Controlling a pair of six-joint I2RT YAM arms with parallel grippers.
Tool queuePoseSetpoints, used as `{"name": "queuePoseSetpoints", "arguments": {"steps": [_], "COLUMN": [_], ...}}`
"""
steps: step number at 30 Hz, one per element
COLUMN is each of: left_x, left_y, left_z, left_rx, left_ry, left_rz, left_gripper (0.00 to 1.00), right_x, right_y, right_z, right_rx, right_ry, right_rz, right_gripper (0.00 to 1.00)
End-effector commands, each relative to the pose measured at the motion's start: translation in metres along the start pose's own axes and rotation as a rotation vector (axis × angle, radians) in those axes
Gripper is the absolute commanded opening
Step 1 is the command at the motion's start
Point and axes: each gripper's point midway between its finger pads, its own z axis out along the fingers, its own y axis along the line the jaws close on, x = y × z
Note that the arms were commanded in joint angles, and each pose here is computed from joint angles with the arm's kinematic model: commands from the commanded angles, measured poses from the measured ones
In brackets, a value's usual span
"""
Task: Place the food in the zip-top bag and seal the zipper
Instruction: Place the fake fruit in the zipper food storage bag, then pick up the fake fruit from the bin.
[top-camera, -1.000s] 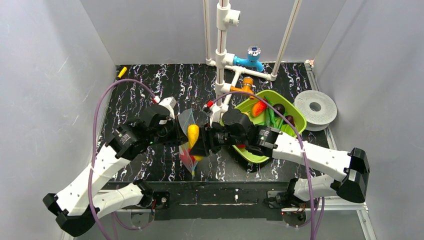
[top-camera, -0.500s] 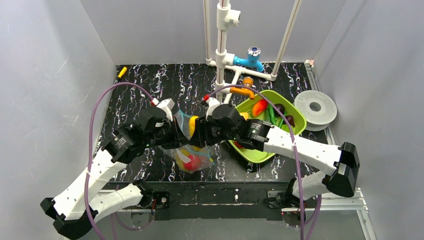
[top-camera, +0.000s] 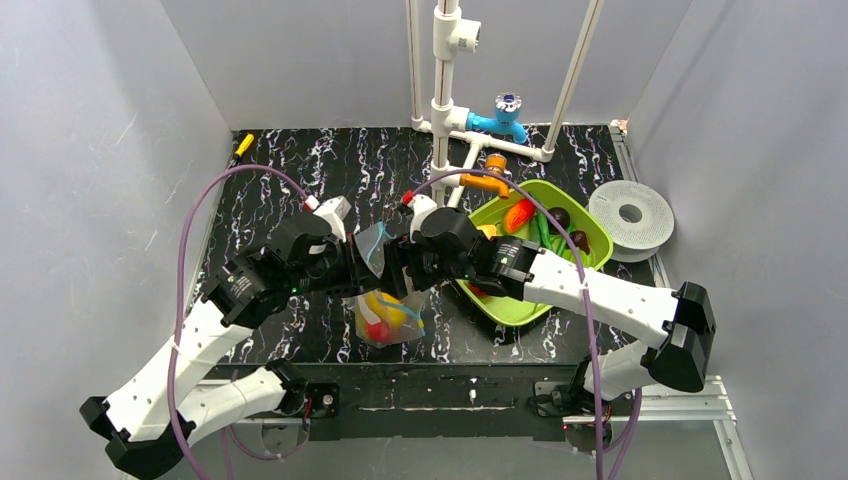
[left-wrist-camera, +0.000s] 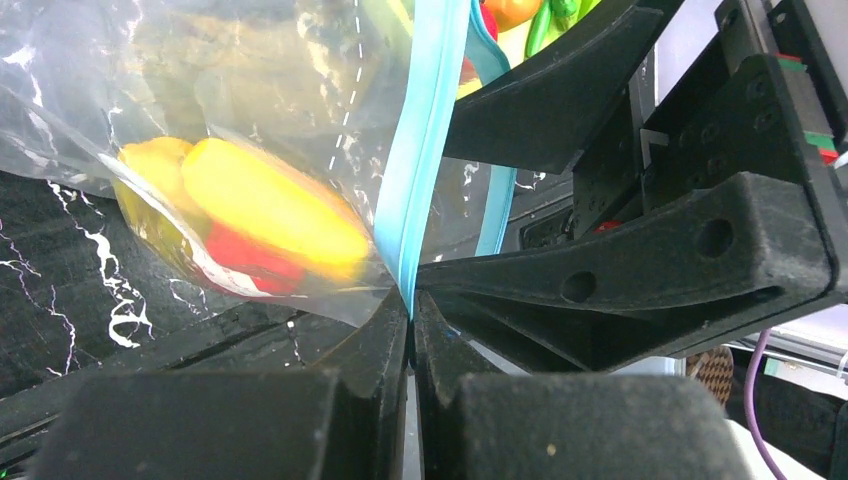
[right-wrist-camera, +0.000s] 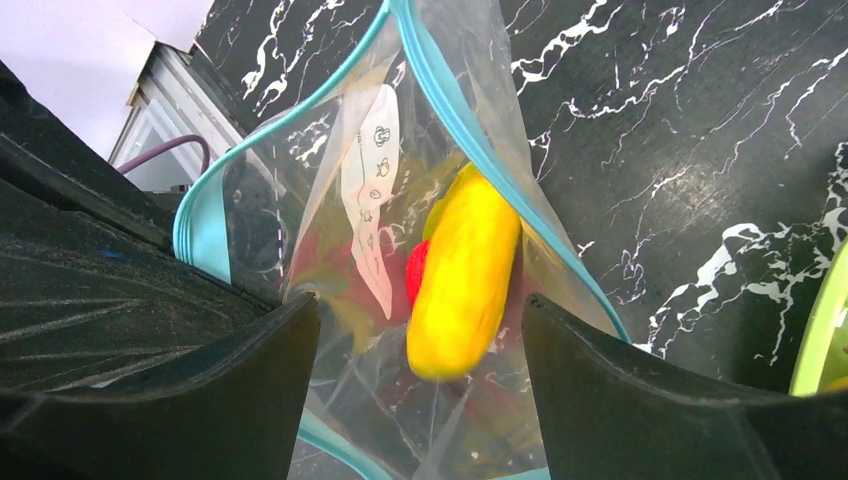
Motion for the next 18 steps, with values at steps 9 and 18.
{"name": "queuePoseSetpoints", "arguments": {"steps": [9,18], "left_x": [-0.008,-0.023], "left_y": [0.008,0.024], "left_z": [-0.011,-0.013], "left_rx": [-0.018,-0.128], "left_ry": [-0.081,-0.144], "left_rz": [-0.023,-0.006], "left_gripper": [0.00,0.00], "right_x": [-0.042,-0.059], "right_y": [0.016,-0.018], "right_z": [-0.052,-0.107], "right_rx": [-0.053,0.075], "right_ry": [-0.200,-0.406], "right_rz": [-0.080,-0.122], "right_gripper": [0.81,0.81]}}
